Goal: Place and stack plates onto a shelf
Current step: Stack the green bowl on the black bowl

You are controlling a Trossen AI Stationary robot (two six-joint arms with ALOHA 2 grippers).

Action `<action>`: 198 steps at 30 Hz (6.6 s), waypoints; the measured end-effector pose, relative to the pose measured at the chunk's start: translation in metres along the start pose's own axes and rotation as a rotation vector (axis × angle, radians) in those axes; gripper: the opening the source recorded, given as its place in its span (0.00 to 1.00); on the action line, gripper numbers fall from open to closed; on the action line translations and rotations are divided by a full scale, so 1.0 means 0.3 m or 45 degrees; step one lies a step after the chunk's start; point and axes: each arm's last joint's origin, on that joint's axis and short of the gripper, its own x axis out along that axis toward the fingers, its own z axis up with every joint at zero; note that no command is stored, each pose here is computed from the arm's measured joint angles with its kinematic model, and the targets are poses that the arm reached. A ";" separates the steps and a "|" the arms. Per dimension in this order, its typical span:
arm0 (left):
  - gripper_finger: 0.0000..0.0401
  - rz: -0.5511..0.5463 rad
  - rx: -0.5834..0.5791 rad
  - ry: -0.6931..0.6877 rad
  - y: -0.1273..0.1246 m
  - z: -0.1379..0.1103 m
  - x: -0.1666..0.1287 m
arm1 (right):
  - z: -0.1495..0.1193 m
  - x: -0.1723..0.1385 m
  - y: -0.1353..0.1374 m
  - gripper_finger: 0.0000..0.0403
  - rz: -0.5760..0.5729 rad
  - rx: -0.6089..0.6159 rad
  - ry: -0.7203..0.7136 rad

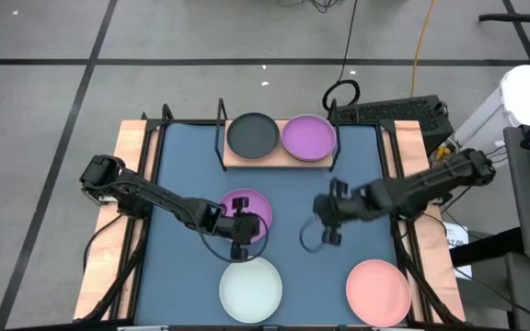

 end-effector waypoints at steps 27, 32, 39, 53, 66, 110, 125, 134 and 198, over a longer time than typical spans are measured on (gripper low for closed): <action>0.33 -0.112 -0.143 0.212 -0.167 -0.094 -0.060 | -0.255 0.003 0.347 0.17 0.050 0.095 0.125; 0.33 -0.127 -0.098 0.209 -0.187 -0.100 -0.067 | -0.279 0.012 0.343 0.17 0.004 -0.014 0.213; 0.33 -0.124 -0.065 0.206 -0.178 -0.097 -0.064 | -0.319 0.053 0.329 0.17 -0.021 -0.059 0.261; 0.33 -0.116 -0.062 0.206 -0.166 -0.093 -0.059 | -0.490 0.145 0.223 0.17 -0.113 0.215 0.659; 0.33 -0.104 -0.041 0.196 -0.165 -0.091 -0.059 | -0.468 0.113 0.228 0.16 0.011 0.288 0.583; 0.42 0.131 -0.613 0.084 -0.385 -0.221 -0.095 | -0.434 0.120 0.274 0.04 0.199 0.261 0.426; 0.42 0.176 -0.620 0.149 -0.438 -0.291 0.022 | -0.432 0.121 0.278 0.04 0.211 0.265 0.419; 0.11 0.201 -0.537 0.103 -0.443 -0.294 0.048 | -0.432 0.121 0.277 0.04 0.209 0.264 0.415; 0.02 1.074 -0.815 -0.338 0.907 -0.042 -0.253 | -0.412 0.122 0.293 0.04 0.268 0.198 0.300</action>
